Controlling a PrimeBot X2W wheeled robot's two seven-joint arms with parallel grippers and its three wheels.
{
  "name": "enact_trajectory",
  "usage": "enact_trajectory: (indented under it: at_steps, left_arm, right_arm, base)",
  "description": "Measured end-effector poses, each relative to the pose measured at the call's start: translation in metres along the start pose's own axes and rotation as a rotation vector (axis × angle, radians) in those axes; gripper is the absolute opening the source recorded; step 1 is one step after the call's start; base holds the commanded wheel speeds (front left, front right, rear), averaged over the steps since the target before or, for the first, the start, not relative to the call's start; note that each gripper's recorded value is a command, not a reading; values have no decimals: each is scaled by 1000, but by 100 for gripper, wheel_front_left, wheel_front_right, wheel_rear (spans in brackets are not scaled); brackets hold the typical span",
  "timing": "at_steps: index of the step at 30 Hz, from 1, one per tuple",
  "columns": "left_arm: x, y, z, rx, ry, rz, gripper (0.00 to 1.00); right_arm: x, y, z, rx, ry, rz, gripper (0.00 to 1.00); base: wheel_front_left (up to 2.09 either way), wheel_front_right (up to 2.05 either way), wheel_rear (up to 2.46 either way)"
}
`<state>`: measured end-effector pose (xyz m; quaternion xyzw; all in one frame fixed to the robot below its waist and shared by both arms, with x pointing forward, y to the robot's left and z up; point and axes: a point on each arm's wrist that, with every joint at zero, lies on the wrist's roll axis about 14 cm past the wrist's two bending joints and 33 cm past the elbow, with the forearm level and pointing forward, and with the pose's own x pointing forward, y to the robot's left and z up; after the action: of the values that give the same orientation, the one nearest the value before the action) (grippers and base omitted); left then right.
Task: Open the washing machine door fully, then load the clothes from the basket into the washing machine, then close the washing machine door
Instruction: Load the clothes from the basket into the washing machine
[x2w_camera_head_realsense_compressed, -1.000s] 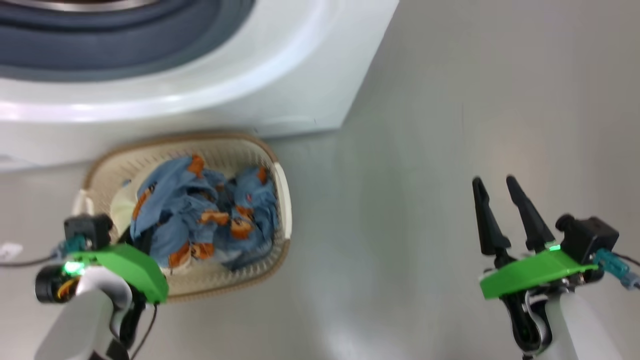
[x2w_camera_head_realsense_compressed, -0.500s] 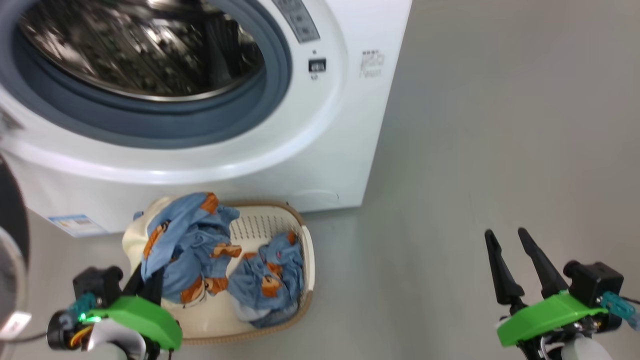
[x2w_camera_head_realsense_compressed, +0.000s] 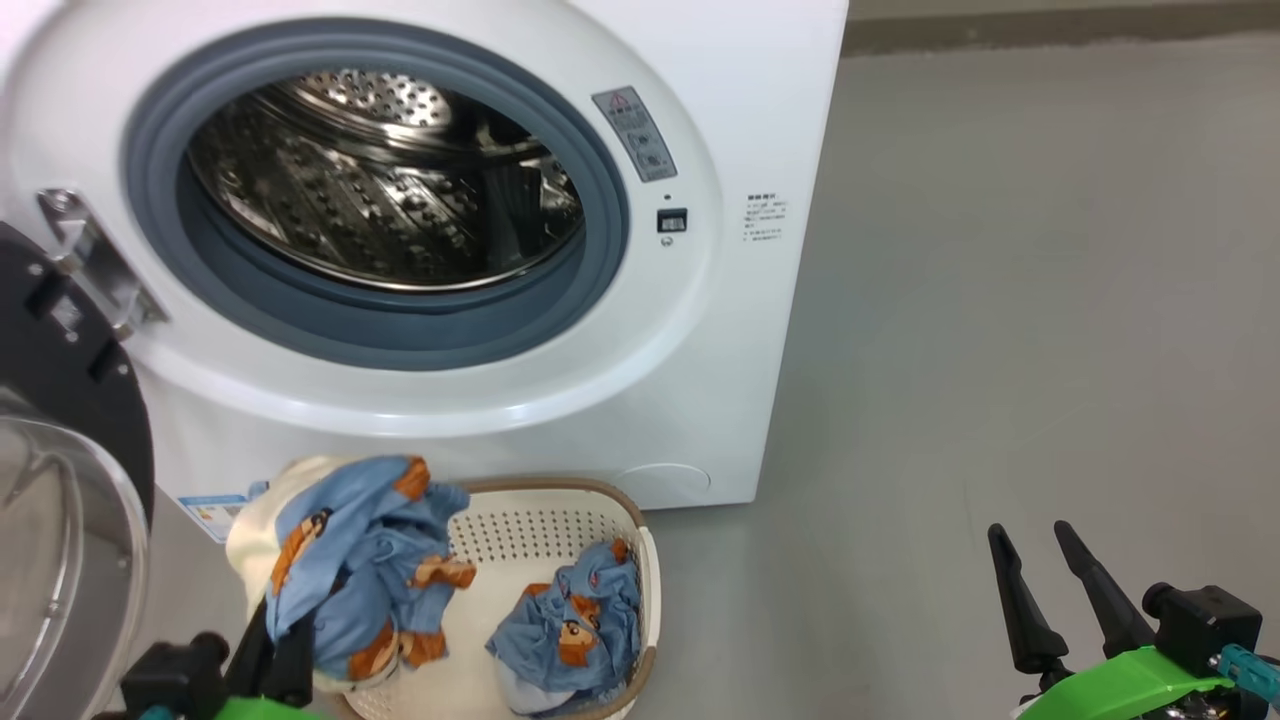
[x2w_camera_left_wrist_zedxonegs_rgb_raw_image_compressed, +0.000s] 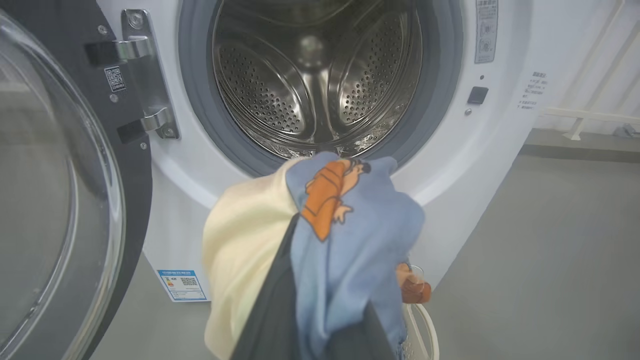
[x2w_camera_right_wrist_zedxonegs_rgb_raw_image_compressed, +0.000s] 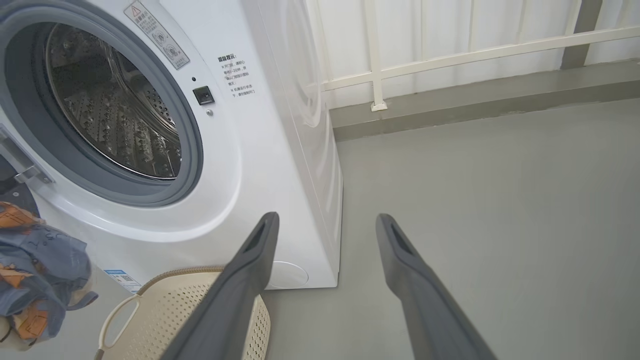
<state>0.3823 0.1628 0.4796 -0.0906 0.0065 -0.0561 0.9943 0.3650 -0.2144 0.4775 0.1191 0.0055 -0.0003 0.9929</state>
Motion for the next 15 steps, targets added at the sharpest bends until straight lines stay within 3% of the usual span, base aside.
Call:
enact_trajectory:
  at_steps: [15]
  left_arm:
    - [-26, 9, 12, 17, -45, 50, 0]
  right_arm:
    - [4, -1, 6, -4, -17, 4, 100]
  base:
    - [0, 0, 0]
